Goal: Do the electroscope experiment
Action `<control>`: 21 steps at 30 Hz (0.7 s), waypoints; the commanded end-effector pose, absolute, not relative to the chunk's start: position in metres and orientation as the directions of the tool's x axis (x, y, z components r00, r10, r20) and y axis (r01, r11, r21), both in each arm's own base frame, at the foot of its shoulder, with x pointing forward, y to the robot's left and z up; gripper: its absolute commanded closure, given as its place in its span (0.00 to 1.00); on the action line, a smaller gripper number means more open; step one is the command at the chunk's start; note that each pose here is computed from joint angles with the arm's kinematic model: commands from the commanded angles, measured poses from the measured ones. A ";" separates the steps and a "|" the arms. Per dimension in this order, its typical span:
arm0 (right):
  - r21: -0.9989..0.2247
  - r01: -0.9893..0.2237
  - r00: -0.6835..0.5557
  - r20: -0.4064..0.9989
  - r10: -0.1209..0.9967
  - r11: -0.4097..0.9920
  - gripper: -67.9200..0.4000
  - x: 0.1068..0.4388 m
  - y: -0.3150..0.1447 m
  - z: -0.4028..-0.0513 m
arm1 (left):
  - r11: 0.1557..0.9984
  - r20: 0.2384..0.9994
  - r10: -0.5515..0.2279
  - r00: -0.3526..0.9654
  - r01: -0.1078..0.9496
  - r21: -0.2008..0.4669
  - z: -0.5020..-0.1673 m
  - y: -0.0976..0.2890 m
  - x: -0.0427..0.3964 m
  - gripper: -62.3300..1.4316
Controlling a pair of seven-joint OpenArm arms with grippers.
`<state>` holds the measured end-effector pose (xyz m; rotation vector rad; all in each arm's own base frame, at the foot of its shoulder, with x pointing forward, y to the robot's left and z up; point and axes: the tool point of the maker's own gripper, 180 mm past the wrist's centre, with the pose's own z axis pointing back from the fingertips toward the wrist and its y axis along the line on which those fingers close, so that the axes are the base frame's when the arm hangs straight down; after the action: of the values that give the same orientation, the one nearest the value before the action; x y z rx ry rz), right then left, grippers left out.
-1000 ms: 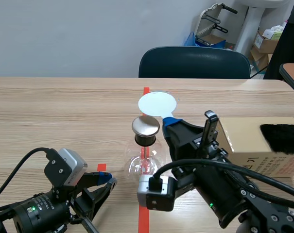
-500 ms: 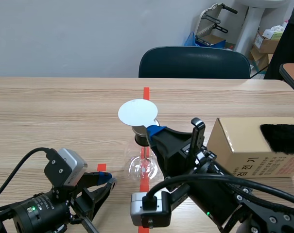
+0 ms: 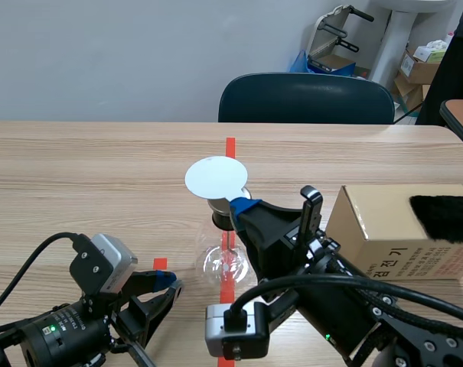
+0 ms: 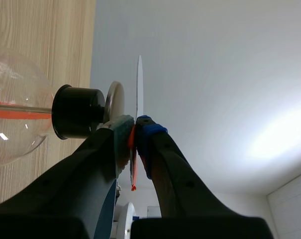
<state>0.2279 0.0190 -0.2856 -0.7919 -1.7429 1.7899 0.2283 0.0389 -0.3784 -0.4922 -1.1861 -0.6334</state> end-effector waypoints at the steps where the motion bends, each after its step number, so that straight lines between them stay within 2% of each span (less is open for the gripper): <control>1: -0.998 0.047 -0.694 -0.065 0.717 -0.045 0.98 0.228 0.016 -0.284 | 0.722 0.964 -0.158 0.216 0.691 -0.036 -0.367 0.030 0.230 0.80; 11: -0.997 0.064 -0.623 -0.068 0.779 -0.036 0.98 0.237 0.003 -0.280 | 0.722 0.964 -0.157 0.216 0.691 -0.037 -0.367 0.030 0.230 0.80; 21: -0.998 0.051 -0.405 -0.061 0.912 -0.045 0.98 0.257 -0.039 -0.281 | 0.722 0.964 -0.157 0.216 0.691 -0.037 -0.367 0.030 0.230 0.80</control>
<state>0.2554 -0.0322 -0.2845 -1.0231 -1.5233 1.5457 0.2283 0.0388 -0.3783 -0.4925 -1.1868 -0.6332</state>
